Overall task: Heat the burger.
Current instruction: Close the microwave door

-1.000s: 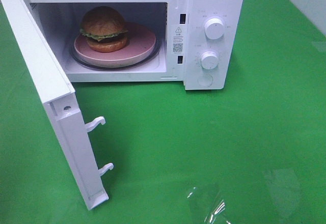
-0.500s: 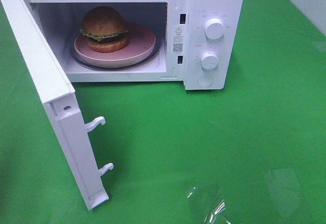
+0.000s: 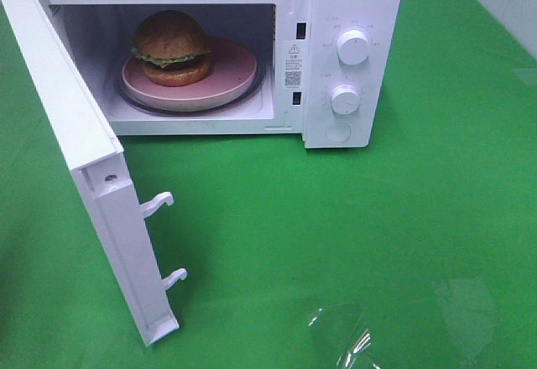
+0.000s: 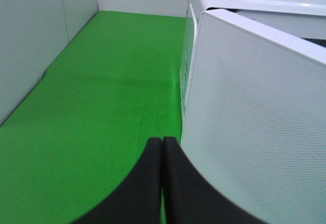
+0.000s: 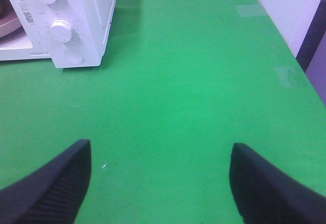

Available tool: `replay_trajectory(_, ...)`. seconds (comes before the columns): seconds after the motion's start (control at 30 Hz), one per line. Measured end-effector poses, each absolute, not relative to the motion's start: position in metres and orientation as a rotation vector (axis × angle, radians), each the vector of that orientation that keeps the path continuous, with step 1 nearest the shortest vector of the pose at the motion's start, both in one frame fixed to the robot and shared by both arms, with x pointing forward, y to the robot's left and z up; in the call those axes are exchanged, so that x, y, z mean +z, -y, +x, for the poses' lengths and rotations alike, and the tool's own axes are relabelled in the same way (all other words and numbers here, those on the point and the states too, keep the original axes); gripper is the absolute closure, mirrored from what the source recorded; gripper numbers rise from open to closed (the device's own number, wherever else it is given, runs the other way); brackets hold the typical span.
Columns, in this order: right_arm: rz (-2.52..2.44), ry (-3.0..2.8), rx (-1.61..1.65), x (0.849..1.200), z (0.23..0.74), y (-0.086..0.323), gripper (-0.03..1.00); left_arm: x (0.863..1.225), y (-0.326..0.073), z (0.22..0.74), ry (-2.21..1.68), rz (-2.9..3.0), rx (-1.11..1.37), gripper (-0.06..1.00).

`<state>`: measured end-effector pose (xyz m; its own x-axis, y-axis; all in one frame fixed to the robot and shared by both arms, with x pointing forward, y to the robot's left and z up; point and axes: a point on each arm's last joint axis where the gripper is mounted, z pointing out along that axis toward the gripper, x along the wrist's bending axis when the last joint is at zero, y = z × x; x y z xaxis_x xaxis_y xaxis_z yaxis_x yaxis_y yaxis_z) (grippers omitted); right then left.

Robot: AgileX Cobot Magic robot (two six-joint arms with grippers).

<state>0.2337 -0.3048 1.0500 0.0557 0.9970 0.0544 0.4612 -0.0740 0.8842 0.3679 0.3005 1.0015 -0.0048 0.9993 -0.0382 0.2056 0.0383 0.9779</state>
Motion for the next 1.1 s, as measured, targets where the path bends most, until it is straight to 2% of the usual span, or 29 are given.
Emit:
replay_trajectory(0.33, 1.627, -1.489, 0.96, 1.05, 0.234, 0.305, 0.24, 0.986, -0.295, 0.397, -1.351, 1.374, 1.03, 0.94)
replay_trajectory(0.63, 1.627, -1.489, 0.96, 1.05, 0.234, 0.305, 0.24, 0.968, -0.281, 0.424, -1.255, 1.446, 0.894, 0.94)
replay_trajectory(1.0, 1.627, -1.489, 0.96, 1.05, 0.234, 0.305, 0.24, 0.963, -0.271, 0.45, -1.206, 1.491, 0.798, 0.94)
replay_trajectory(1.1, 1.627, -1.489, 0.96, 1.05, 0.234, 0.305, 0.24, 0.96, -0.257, 0.459, -1.158, 1.518, 0.747, 0.94)
